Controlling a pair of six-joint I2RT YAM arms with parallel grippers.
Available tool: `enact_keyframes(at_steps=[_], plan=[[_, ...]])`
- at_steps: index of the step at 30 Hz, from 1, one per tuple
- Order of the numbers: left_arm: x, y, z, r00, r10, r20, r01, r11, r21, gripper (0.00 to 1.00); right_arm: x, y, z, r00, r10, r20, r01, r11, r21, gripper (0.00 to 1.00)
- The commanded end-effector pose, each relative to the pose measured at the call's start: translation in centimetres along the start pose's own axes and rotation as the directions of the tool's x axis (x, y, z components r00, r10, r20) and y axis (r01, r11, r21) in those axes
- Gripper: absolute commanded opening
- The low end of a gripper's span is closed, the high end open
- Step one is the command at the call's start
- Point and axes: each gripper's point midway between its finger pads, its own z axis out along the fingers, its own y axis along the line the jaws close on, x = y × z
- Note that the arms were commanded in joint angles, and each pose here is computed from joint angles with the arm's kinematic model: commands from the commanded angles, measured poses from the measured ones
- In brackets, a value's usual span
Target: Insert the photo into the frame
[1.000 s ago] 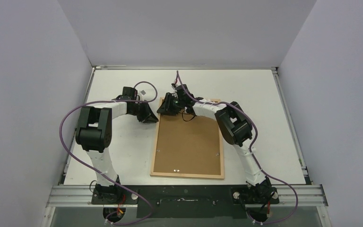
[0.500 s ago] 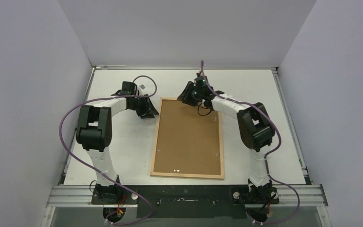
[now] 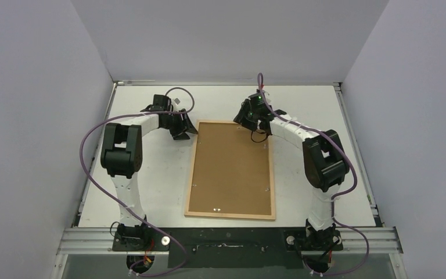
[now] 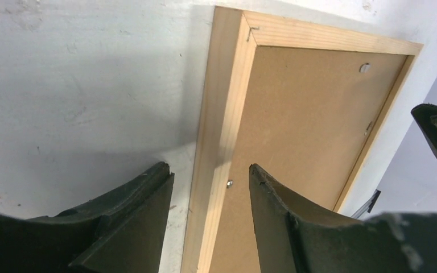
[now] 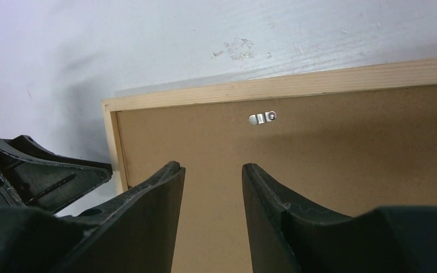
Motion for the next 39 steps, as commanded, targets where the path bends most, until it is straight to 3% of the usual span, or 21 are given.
enact_keyframes(at_steps=[1, 5, 20, 39], plan=[[-1.6, -0.9, 0.6, 0.998, 0.061, 0.029, -0.061, 0.998, -0.016, 0.50, 0.0, -0.8, 1.1, 0.999, 0.049, 0.010, -0.049, 0.999, 0.016, 0.44], [-1.2, -0.1, 1.0, 0.998, 0.067, -0.002, -0.067, 0.996, -0.058, 0.47, 0.4, -0.8, 2.4, 0.997, 0.078, 0.004, -0.078, 0.997, 0.007, 0.42], [1.1, 2.1, 1.8, 0.995, 0.039, -0.089, -0.048, 0.993, -0.105, 0.21, 1.6, -2.3, 4.9, 0.991, 0.129, -0.019, -0.128, 0.991, 0.033, 0.40], [1.6, 1.9, 2.1, 0.993, 0.025, -0.116, -0.035, 0.996, -0.084, 0.16, 1.7, -4.1, 6.7, 0.990, 0.142, 0.019, -0.143, 0.987, 0.067, 0.39]])
